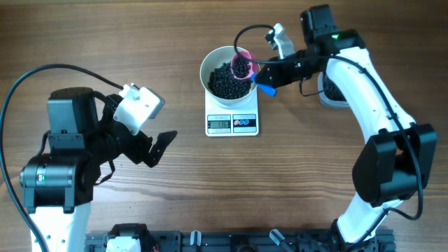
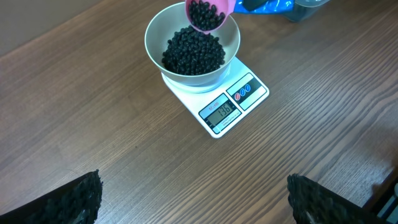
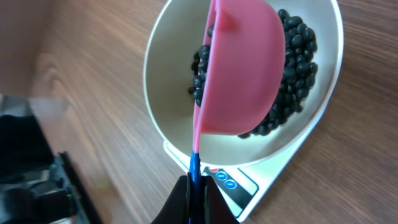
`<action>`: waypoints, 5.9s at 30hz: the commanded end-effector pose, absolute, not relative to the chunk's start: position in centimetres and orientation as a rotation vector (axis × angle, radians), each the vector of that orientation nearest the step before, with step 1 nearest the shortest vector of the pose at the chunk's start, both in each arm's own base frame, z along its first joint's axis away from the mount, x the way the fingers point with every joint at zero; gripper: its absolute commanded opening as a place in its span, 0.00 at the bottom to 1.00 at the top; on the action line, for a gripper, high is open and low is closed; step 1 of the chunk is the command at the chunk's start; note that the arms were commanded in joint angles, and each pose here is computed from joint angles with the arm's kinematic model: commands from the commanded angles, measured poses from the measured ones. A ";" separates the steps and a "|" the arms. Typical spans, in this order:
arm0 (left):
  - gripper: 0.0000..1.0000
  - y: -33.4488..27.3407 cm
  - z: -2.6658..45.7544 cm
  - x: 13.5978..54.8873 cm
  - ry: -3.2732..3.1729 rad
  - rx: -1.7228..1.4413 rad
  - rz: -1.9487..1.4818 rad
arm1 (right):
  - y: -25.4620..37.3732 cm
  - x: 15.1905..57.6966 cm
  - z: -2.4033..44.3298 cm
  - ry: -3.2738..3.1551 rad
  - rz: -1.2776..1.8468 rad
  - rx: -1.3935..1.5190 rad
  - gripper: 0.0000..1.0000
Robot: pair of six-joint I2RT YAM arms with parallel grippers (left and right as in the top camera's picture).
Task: Scoop item into bowl and weigh 150g on scale
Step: 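Lift the filled scoop and move it over the white bowl, then tilt the scoop to pour beans into the white bowl, then return the empty scoop right to the bean tub, then dip the pink scoop into the black beans again, then lift the filled scoop and move it over the white bowl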
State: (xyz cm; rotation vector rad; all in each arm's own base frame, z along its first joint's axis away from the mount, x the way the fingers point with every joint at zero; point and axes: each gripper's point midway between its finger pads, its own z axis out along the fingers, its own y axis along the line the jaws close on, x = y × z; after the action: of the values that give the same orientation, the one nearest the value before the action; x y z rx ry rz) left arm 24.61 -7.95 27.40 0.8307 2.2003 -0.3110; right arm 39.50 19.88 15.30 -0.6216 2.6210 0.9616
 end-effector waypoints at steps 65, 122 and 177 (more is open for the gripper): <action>1.00 -8.1 28.1 24.7 2.172 0.846 -0.312 | 20.2 43.4 15.6 2.466 0.202 -0.841 0.04; 1.00 -8.1 28.1 24.7 2.172 0.847 -0.312 | 16.7 43.2 19.0 2.474 0.971 -0.457 0.04; 1.00 -8.1 28.1 24.7 2.172 0.846 -0.312 | 12.3 43.1 23.7 2.341 0.329 -0.764 0.04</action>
State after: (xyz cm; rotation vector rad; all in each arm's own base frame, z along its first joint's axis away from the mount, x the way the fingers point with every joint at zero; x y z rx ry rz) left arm 24.61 -7.95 27.40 0.8307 2.2003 -0.3110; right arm 43.43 6.99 23.98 -0.5430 2.4094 0.2474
